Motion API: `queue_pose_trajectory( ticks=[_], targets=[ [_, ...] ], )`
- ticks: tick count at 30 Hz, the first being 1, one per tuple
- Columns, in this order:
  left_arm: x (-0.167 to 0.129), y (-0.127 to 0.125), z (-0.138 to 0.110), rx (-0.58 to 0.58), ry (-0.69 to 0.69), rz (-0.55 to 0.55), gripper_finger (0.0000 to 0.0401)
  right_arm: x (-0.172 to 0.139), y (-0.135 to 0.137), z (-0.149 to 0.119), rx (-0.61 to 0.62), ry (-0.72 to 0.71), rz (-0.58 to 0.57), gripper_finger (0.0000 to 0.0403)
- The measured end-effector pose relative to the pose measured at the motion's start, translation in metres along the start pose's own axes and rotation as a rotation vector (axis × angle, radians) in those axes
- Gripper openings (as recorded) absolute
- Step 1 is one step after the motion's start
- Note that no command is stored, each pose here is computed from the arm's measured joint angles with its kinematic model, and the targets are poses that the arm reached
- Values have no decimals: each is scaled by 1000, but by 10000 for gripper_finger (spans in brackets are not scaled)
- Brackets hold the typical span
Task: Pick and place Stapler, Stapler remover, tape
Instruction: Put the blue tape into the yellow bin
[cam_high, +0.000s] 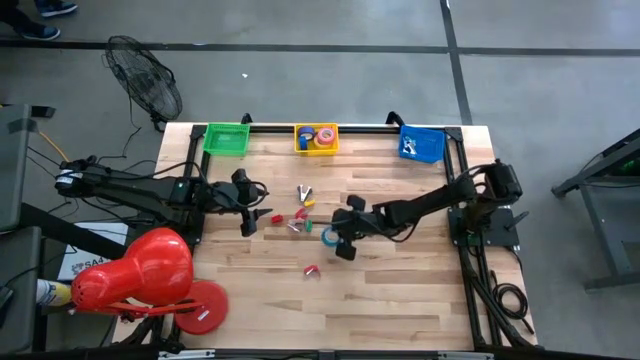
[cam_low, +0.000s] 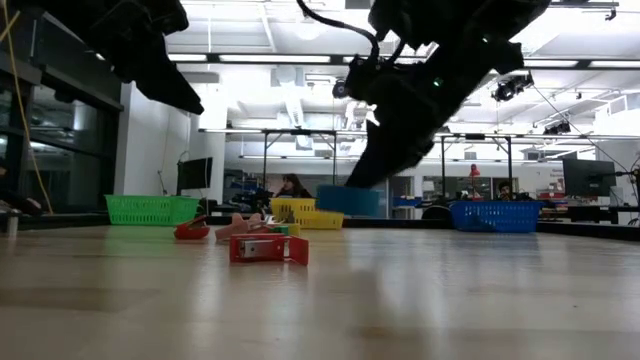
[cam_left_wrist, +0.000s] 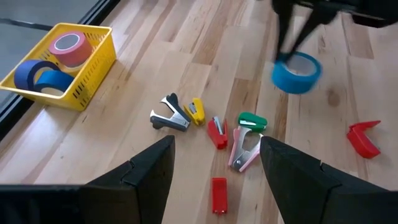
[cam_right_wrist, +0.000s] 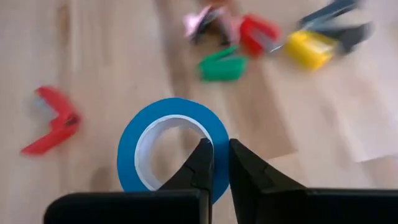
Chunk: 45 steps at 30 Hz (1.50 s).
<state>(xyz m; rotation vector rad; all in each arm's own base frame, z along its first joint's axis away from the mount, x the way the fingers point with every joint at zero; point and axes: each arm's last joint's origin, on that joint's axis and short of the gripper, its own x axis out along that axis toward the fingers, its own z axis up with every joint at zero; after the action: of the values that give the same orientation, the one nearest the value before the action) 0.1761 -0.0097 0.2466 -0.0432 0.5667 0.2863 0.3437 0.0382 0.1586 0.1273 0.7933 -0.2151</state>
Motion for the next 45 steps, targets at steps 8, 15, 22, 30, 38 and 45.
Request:
queue_pose_trajectory(
  ticks=[8,15,22,30,38,45],
  targets=[
    [0,1,0,-2,-6,31,232,-17,-42,26,-71,-115,-237,17],
    [0,2,0,-47,-14,65,232,-22,-93,48,-210,-191,-411,17],
    [0,3,1,-116,-26,105,232,-27,-150,62,-290,-259,-495,17],
    [-1,5,1,-180,-51,180,232,-37,-209,65,-164,-387,-393,18],
    [-1,7,1,-235,-73,230,232,-28,-236,95,24,-453,-253,19],
    [-1,7,1,-261,-78,237,232,-3,-250,124,81,-229,-288,20]
  ],
)
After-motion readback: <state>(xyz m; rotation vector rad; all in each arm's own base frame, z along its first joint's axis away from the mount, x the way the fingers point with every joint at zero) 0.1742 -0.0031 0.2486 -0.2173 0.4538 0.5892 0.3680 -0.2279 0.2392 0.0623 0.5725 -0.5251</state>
